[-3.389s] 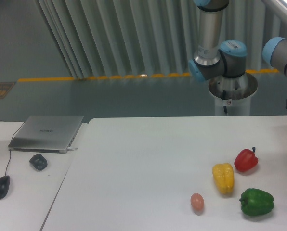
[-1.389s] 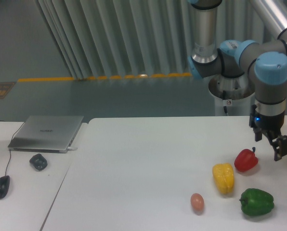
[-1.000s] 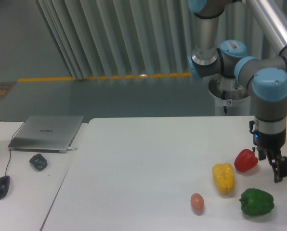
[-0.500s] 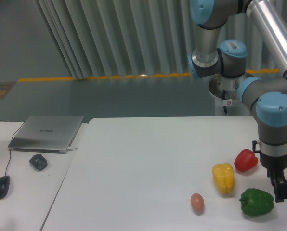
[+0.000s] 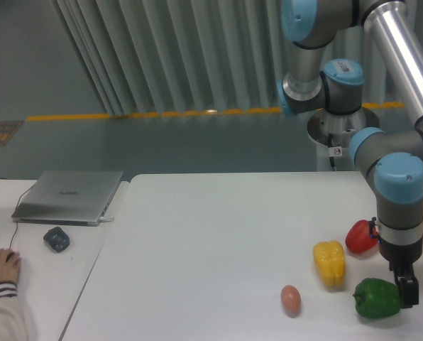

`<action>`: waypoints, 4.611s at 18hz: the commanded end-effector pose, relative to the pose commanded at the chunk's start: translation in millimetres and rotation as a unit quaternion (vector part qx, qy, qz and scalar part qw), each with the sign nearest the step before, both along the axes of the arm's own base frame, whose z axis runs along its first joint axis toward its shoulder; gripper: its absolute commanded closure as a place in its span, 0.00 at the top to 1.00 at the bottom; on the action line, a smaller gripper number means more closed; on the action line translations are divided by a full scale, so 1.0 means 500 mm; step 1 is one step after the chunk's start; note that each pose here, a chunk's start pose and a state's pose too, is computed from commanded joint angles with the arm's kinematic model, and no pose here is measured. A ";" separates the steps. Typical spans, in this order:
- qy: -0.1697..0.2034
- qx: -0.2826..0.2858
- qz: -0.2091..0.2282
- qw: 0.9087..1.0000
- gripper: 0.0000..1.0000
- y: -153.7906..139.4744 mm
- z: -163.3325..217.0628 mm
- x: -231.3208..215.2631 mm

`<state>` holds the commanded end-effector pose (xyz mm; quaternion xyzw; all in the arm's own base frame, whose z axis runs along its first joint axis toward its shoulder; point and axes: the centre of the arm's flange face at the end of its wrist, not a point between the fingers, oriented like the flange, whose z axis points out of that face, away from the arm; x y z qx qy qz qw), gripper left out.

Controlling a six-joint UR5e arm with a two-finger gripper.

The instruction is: Place the green peppers in a basket

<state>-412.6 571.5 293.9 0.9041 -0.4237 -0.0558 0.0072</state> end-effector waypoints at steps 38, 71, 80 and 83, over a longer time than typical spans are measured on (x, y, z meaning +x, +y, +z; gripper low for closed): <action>0.049 0.047 0.060 0.996 0.42 -0.222 0.215 -0.107; -0.025 0.000 0.084 0.996 1.00 -0.489 0.216 -0.203; -0.041 -0.036 0.023 0.998 1.00 -0.359 0.197 -0.082; -0.042 -0.036 0.022 0.998 1.00 -0.356 0.196 -0.081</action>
